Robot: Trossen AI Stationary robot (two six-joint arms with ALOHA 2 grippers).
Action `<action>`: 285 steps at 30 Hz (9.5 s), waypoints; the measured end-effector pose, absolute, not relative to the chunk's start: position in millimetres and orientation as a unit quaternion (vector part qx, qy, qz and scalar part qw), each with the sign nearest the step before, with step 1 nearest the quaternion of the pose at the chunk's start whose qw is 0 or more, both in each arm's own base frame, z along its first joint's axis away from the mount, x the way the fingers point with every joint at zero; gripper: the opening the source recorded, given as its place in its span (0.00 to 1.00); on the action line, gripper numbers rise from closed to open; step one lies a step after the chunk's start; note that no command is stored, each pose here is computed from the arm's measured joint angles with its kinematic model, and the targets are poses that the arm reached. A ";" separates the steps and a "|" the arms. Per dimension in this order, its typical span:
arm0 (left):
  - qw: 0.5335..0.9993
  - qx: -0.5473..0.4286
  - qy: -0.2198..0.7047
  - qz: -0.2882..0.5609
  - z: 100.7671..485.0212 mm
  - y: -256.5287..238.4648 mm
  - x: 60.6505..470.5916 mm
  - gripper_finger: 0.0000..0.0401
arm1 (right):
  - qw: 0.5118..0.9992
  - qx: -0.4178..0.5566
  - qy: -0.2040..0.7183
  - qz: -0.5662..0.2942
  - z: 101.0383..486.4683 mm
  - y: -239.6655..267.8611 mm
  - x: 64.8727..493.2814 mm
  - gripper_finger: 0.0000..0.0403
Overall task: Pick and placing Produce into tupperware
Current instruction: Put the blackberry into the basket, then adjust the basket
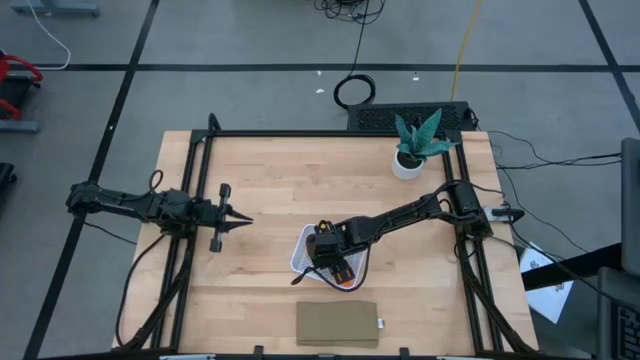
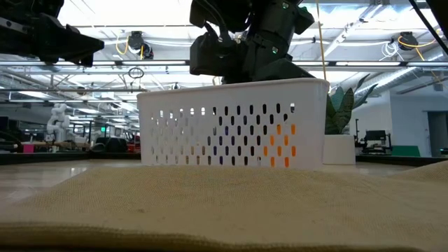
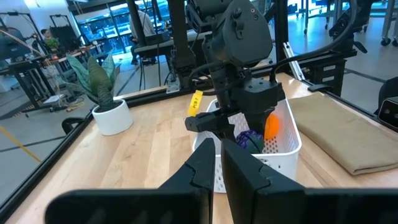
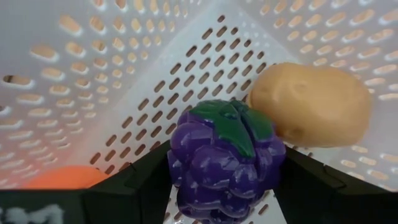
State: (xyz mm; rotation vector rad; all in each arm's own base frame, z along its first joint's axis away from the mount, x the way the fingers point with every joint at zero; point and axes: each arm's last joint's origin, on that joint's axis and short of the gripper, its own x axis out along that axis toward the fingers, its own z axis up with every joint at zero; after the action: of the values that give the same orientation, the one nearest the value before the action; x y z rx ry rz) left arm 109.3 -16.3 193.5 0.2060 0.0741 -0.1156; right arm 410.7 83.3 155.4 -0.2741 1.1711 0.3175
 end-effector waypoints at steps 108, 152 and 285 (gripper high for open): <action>0.992 0.104 0.047 -0.059 191.5 -16.2 109.1 0.08 | 0.907 -0.134 0.366 0.159 279.5 95.2 381.3 0.00; 0.991 0.109 0.046 -0.059 191.6 -16.3 109.1 0.08 | 0.976 -0.125 0.176 -0.032 385.2 30.5 230.1 0.00; 0.990 0.108 0.061 -0.060 188.7 -16.2 108.8 0.08 | 0.998 -0.020 -0.015 0.054 174.7 -3.5 117.1 0.00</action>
State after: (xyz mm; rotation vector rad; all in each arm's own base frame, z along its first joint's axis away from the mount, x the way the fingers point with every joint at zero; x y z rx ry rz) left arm 108.8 -16.2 188.7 0.2173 0.1225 -0.1199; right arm 117.1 -3.5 174.7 -0.0391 -0.0292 0.1086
